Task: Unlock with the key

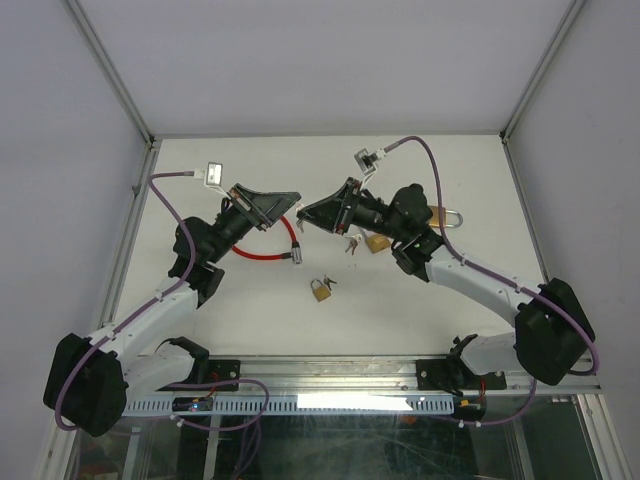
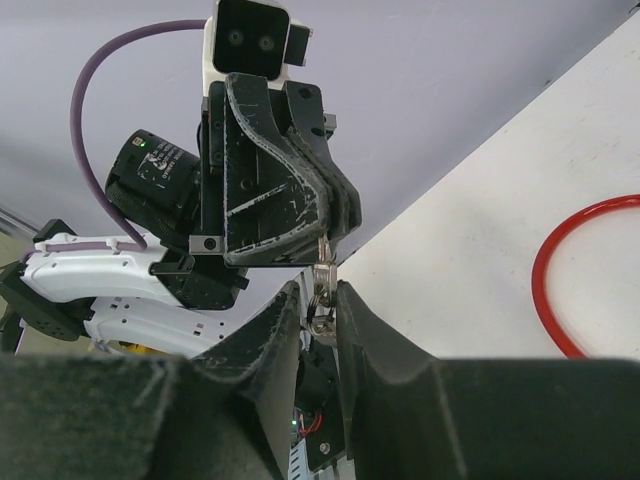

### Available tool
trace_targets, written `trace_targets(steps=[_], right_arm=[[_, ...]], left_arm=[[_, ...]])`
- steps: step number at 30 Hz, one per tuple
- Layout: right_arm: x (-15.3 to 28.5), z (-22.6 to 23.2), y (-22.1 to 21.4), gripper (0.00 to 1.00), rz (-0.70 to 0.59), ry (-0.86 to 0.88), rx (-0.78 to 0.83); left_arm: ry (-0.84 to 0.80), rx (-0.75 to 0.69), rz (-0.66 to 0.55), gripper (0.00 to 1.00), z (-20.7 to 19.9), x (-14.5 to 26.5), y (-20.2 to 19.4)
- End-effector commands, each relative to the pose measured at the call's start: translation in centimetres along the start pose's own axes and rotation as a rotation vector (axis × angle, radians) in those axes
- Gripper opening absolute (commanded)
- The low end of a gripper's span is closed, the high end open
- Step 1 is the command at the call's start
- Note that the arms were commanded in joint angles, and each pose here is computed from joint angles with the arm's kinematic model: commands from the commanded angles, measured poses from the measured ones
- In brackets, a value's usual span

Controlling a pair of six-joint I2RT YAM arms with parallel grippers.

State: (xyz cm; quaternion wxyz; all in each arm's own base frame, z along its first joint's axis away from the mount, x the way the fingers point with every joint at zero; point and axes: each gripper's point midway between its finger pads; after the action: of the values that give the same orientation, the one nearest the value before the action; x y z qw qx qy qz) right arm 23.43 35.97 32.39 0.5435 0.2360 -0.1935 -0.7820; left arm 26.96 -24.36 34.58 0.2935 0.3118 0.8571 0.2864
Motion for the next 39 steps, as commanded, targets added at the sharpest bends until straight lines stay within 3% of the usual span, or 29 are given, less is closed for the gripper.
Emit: trace_targets(steps=[1,14,27,32,35,39], right_arm=[[-0.5,2.9,1.3,0.23,-0.024,0.096,0.051],[-0.7,3.5,1.9,0.26,-0.05,0.122,0.047],[-0.5,3.3,2.7,0.18,-0.1,0.124,0.034],[-0.4,3.4,2.9,0.09,-0.102,0.127,0.036],[-0.3,3.3,2.8,0.0,-0.094,0.122,0.033],[0.0,2.4,2.3,0.0,-0.079,0.082,0.019]], left_arm=[[-0.045,-0.02,-0.059,0.0,-1.1,-0.2,1.3],[-0.036,-0.013,-0.05,0.0,-0.7,-0.3,1.0],[-0.033,-0.005,-0.029,0.0,-0.6,-0.1,0.5],[-0.016,0.002,-0.019,0.0,-0.3,0.1,0.3],[0.001,0.001,-0.022,0.09,0.0,0.2,0.2],[0.048,-0.008,-0.023,0.31,0.7,0.4,0.3]])
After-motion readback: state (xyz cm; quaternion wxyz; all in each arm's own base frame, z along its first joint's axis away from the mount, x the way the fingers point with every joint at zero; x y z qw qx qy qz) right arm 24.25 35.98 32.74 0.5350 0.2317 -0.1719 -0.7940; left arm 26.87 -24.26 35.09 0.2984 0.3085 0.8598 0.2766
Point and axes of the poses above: each gripper's point midway between its finger pads, its own x axis back along the fingers, its own z axis along the line the jaws close on, y = z × x, and after that the axes turned 13 degrees about -x, right-handed
